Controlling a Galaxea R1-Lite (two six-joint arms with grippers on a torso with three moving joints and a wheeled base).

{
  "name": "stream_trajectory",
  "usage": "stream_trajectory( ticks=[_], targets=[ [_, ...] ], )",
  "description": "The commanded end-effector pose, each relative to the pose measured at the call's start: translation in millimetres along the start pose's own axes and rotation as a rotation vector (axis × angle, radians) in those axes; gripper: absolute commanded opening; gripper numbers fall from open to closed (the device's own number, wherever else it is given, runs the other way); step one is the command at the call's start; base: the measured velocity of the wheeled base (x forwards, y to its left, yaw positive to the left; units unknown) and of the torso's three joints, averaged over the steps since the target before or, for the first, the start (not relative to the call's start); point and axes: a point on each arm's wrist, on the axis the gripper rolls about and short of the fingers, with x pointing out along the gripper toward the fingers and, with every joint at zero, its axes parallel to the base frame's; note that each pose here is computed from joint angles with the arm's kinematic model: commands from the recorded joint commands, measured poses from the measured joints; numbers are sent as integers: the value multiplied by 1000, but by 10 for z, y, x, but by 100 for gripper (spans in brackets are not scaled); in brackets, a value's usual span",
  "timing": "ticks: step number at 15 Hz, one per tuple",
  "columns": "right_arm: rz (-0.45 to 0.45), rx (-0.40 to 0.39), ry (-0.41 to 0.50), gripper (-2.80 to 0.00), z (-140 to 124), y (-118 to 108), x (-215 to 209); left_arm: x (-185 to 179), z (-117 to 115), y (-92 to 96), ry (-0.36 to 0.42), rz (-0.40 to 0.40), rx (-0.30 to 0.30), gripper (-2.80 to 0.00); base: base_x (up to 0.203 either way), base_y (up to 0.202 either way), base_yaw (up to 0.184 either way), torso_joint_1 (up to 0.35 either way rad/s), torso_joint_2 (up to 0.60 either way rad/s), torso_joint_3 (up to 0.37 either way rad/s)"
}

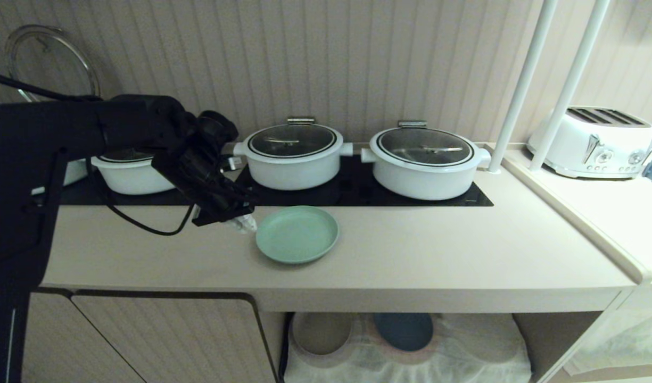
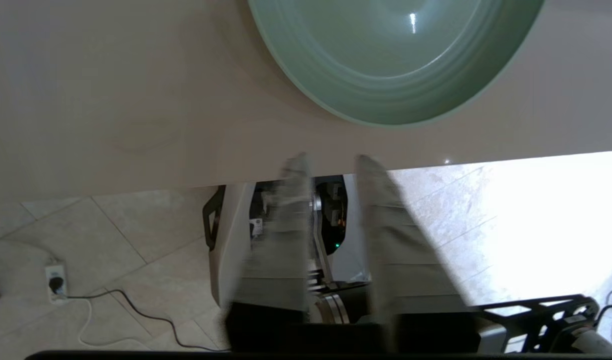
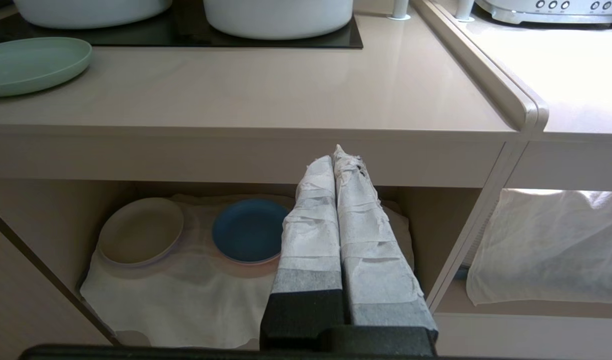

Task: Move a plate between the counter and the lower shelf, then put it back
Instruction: Pick up the plate

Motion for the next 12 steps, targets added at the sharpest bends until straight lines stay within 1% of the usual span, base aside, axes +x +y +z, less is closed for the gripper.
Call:
stream_trajectory(
  ticks=[1,2,5,6,8,9,12],
  targets=[
    [0,1,0,-280,0,0,0,10,-3,1,6,3,-12,0,0,0,0,0,0,0],
    [0,-1,1,-280,-1,0,0,7,8,3,-5,1,-11,0,0,0,0,0,0,0],
    [0,-1,0,-280,0,0,0,54,112,-15,-93,-10,-13,0,0,0,0,0,0,0],
    [0,-1,1,-280,-1,0,0,113,162,-15,-127,-5,-11,0,0,0,0,0,0,0],
    [0,0,0,-280,0,0,0,266,238,-5,-167,21,-6,0,0,0,0,0,0,0],
    [0,1,0,-280,0,0,0,343,257,12,-169,35,-7,0,0,0,0,0,0,0],
    [0,-1,0,-280,0,0,0,529,276,79,-141,59,-17,0,0,0,0,0,0,0]
  ],
)
